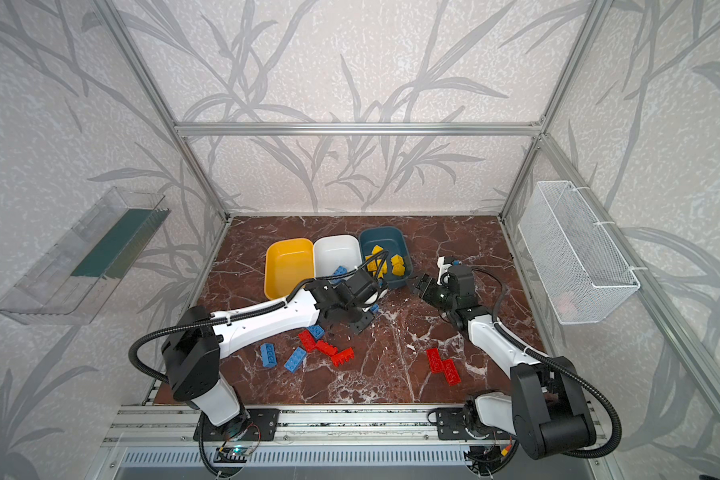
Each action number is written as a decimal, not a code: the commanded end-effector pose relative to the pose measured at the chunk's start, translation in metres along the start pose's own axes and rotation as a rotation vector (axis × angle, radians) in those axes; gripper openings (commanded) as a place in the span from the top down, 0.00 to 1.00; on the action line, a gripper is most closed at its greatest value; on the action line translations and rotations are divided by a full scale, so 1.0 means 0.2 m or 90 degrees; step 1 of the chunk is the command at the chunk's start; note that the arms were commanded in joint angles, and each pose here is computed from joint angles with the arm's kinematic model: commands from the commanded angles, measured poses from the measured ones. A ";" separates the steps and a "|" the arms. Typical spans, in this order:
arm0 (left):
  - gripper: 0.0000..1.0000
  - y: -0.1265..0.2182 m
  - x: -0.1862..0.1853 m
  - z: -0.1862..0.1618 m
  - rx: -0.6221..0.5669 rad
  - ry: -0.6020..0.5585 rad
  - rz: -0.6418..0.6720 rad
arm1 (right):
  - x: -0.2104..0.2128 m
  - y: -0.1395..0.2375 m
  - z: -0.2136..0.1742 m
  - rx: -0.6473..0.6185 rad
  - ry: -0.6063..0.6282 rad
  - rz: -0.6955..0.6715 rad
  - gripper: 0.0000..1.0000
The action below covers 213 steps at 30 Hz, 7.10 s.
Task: Sort the legos into containers by color
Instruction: 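Carry the blue 2x3 brick with the left gripper into the white tub and release, then reach the right gripper toward the flat blue brick by the white tub while left withdraws, then grasp the flat blue brick at the white tub's near edge with the right gripper, then lift the flat blue brick into the white tub and release while left reaches out, then grasp a blue brick among the red bricks with the left gripper while right withdraws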
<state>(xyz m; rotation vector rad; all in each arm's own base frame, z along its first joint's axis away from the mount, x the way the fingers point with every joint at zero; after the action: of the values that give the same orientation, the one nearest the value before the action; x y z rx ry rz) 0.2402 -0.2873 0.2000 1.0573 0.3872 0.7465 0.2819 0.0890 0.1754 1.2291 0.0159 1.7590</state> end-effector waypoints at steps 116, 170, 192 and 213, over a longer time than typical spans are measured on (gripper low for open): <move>0.01 0.68 0.61 -0.64 -0.197 0.438 0.194 | 0.51 -0.76 -0.73 0.040 0.428 -0.193 0.46; 0.17 0.44 0.39 -0.77 -0.011 0.482 0.047 | 0.74 -0.52 -0.11 0.094 0.318 -0.044 0.11; 0.32 0.08 0.24 -0.96 0.137 0.472 0.109 | 0.44 -0.21 -0.21 0.091 0.283 -0.079 0.11; 0.63 -0.04 0.24 -1.04 0.174 0.471 0.141 | 0.44 -0.19 -0.23 0.103 0.281 -0.069 0.11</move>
<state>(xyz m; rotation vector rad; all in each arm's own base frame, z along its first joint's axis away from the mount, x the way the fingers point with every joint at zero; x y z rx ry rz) 0.1485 -0.1239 0.1019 1.0477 1.0577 1.2811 0.2742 0.1945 0.1932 0.9023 0.4994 1.9183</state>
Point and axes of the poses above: each gripper's point midway between its finger pads, its own y axis back along the fingers, its own x axis along the line the jaws close on, z = x × y, the point moved 9 cm from there along y, back along the fingers, and after that the axes turned 1 degree about y, right-handed, at the moved point
